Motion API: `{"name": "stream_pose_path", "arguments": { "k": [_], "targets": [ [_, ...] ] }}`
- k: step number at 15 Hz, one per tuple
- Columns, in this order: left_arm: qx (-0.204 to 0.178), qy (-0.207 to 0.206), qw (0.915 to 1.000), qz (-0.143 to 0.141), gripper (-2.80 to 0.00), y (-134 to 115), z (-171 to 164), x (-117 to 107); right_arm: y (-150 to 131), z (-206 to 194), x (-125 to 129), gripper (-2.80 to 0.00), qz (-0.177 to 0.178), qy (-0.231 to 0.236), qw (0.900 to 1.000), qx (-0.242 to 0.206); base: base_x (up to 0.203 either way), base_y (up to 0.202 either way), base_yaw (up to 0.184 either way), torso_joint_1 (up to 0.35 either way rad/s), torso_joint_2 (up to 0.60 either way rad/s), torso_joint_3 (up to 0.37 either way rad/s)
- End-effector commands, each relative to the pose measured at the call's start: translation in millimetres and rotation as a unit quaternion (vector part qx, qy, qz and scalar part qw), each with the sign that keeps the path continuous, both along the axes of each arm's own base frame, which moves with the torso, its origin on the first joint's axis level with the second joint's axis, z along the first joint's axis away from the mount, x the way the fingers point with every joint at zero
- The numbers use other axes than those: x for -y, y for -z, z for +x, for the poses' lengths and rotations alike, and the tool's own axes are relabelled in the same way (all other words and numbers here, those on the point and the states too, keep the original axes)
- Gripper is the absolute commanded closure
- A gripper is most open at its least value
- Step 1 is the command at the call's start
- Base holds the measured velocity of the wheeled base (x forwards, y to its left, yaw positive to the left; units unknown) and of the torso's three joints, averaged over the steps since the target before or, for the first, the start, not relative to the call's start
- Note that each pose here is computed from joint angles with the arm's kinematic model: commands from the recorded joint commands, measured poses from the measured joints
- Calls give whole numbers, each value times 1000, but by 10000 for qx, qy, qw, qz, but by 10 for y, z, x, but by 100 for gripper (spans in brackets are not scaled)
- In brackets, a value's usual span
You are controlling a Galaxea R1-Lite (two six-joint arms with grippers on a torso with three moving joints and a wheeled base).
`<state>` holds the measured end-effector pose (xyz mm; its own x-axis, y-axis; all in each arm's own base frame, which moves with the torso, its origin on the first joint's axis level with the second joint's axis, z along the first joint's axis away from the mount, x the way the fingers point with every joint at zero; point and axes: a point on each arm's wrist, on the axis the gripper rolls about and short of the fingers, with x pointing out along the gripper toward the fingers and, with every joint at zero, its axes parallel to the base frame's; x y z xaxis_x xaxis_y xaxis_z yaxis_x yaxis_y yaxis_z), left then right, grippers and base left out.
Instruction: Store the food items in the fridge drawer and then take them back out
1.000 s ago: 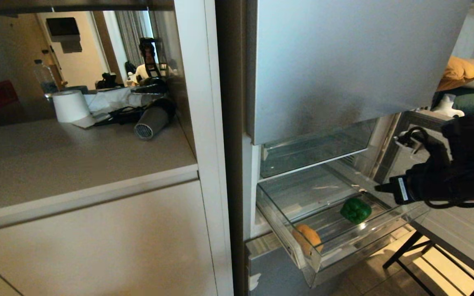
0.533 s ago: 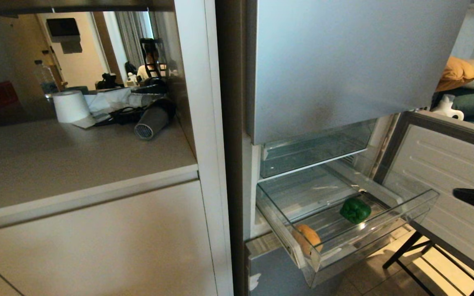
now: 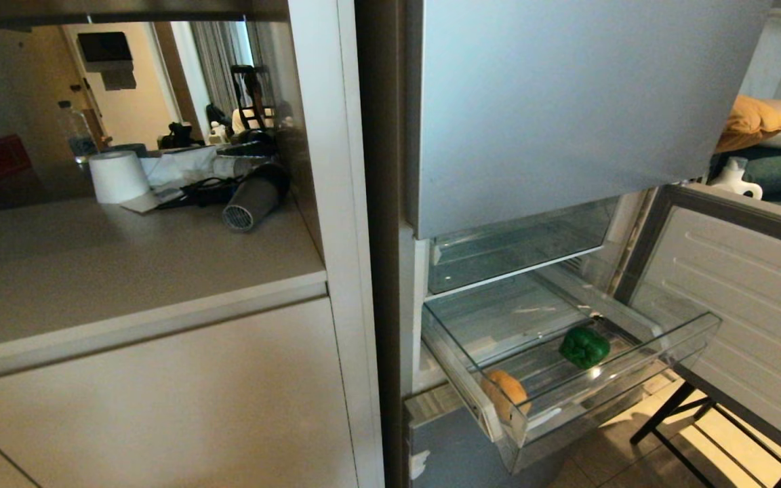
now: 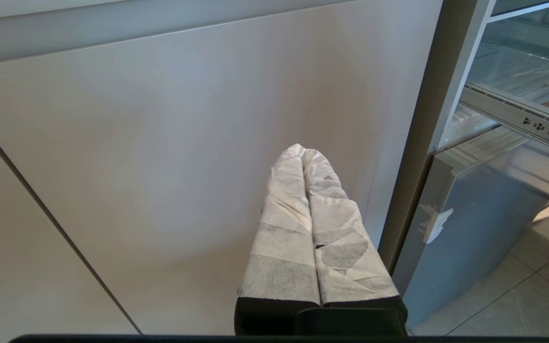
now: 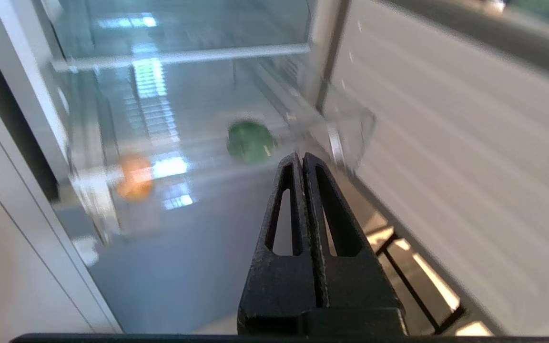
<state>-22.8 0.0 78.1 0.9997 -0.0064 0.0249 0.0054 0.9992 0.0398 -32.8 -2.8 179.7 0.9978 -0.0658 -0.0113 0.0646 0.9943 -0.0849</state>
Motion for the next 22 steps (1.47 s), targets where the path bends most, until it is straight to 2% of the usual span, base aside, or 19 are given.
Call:
{"name": "stream_pose_path", "arguments": {
  "k": [1,4,6,7,8,12,14,17,20,22],
  "targets": [
    [-55,-1,10000,1,0,29,9,0,314,-194,1,0,1,49,9993,379,0,0,0,0,0,0],
    [-56,-1,10000,-30,0,29,9,0,769,-52,-3,0,98,86,9999,-13,0,0,0,0,0,0],
    [-56,0,10000,-61,0,29,9,0,943,60,-13,0,119,-70,9998,119,0,0,0,0,0,0],
    [-56,0,10000,-61,0,29,9,0,995,93,-25,0,135,-307,9992,208,0,0,0,0,0,0],
    [-56,0,10000,-63,0,29,9,0,1033,99,-30,0,189,-411,9989,90,0,0,0,0,0,0],
    [-56,0,10000,-61,0,29,9,0,1047,100,-33,0,181,-483,9987,14,0,0,0,0,0,0],
    [-56,0,10000,-68,0,29,9,0,1026,158,-32,0,219,-433,9982,-338,0,0,0,0,0,0],
    [-56,0,10000,-68,0,29,9,0,839,419,-27,0,291,-264,9957,-839,0,0,0,0,0,0],
    [-48,0,10000,-68,0,30,8,0,662,619,-21,0,444,-179,9970,-606,0,0,0,0,0,0],
    [-56,0,10000,-68,0,29,9,0,656,639,-20,0,396,-177,9971,-631,0,0,0,0,0,0]
  ]
}}
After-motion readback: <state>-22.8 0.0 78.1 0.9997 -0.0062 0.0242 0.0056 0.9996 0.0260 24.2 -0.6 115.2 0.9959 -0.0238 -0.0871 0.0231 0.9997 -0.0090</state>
